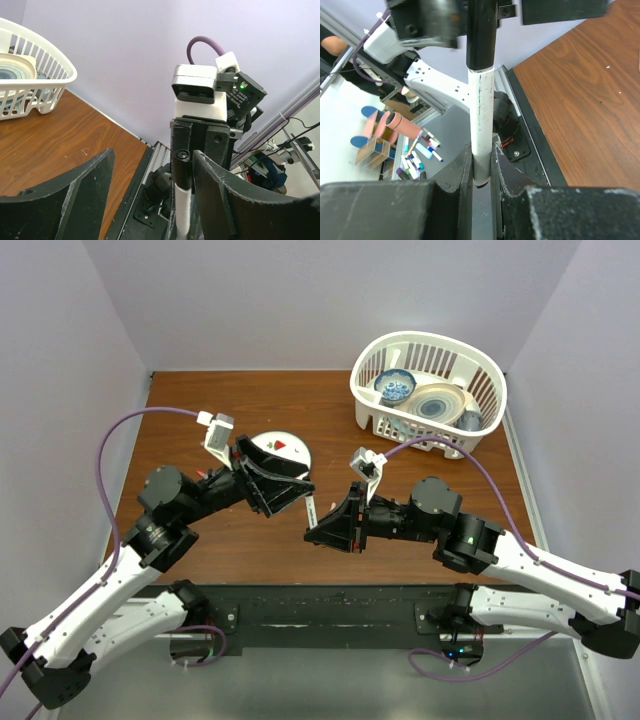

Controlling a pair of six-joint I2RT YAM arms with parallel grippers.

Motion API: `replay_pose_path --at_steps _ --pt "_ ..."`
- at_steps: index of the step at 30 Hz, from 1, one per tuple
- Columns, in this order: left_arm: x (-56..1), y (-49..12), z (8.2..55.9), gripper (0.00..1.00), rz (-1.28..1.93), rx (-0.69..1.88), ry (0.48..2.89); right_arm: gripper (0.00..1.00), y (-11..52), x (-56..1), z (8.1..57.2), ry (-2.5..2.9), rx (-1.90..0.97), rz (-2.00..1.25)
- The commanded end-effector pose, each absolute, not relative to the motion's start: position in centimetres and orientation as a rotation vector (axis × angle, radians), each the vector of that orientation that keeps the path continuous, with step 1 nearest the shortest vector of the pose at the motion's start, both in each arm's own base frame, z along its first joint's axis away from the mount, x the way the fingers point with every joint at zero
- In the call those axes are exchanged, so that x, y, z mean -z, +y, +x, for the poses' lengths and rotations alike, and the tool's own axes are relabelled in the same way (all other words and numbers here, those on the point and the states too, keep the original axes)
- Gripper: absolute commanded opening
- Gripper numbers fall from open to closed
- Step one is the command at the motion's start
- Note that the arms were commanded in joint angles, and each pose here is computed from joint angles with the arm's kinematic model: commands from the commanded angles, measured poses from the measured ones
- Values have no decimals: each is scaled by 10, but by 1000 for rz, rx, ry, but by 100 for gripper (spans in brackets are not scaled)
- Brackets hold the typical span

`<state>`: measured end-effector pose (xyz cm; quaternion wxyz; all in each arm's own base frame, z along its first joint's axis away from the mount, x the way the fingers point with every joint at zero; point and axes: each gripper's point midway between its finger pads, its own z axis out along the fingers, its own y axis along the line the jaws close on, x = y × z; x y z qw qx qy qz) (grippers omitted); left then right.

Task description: Insert the pens into the pen caps

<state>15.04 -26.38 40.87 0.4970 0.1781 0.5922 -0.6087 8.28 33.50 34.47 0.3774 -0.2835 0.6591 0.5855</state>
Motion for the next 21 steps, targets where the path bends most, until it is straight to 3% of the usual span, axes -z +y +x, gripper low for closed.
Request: replay_pose_path --at_steps 1,14,18,21 --pt "-438 -266 145 67 471 1517 1316 0 334 -363 73 1603 -1563 -750" --pt "-445 -268 137 62 495 1574 1271 0 336 -360 71 1612 -1578 -753" --pt "-444 -269 137 52 499 1574 1276 0 337 -359 71 1615 -1581 -752" --pt "-446 -269 135 31 509 1575 1269 0 338 -359 72 1620 -1580 -750"
